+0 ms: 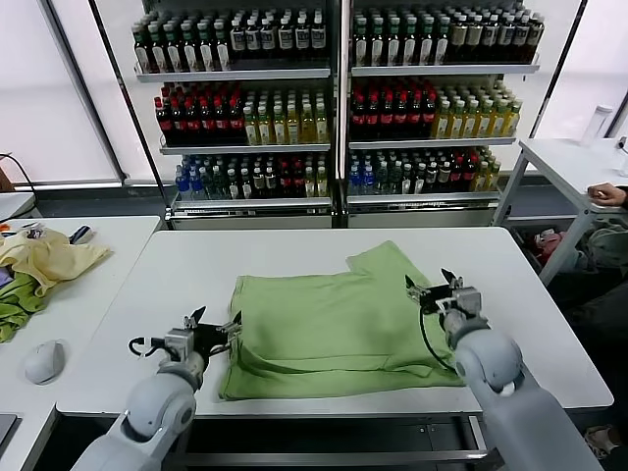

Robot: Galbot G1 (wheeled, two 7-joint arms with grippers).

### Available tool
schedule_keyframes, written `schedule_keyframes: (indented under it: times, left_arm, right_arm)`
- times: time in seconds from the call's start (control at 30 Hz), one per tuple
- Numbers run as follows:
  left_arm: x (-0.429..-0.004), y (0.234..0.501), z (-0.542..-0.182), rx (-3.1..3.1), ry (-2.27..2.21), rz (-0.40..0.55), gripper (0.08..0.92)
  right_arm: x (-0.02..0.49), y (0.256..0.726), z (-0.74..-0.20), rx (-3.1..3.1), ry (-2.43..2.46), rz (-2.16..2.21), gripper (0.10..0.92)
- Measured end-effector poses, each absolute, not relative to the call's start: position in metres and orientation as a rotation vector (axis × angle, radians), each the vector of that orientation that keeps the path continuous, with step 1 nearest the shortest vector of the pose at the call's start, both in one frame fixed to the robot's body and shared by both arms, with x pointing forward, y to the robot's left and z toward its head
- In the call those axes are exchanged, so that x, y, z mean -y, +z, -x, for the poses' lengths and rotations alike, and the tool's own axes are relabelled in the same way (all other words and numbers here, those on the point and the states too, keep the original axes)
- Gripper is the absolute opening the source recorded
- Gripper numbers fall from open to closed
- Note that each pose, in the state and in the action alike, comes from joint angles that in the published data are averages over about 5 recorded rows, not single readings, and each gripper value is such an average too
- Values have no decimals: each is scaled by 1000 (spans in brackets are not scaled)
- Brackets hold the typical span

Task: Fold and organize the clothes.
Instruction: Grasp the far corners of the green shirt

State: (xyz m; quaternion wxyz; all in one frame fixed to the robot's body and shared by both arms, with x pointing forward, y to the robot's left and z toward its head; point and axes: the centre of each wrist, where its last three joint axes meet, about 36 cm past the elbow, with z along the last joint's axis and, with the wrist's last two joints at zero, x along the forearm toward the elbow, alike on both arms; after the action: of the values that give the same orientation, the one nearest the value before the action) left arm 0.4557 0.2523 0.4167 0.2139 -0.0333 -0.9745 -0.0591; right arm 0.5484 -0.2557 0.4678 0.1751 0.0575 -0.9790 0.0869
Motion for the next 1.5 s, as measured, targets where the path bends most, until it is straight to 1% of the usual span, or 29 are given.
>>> schedule_keyframes:
  times: [0.27,0.5,0.73,1.0,1.07,1.13,1.5]
  left_arm:
    - [-242,413,-507,2695,-161,81,823]
    - [-234,412,-540,2681,-159,80,823]
    - [-228,407,-561,2656,-156,67,823]
    - [-223,399,-571,2621,-150,73,817]
    - [-222,397,-572,2615,-148,75,799]
    - [-222,396,-573,2608,-145,75,756]
    - [-224,391,-574,2579,-114,89,436]
  right_arm:
    - [246,465,-613,2726,265,-137,823]
    - [244,457,-650,2673,272,-94,823]
    - [246,444,-667,2608,256,-68,823]
    - [244,431,-678,2562,231,-70,811]
    - [243,428,-679,2554,228,-77,774]
    - [242,426,-680,2548,225,-85,726]
    - [243,416,-678,2520,214,-135,407]
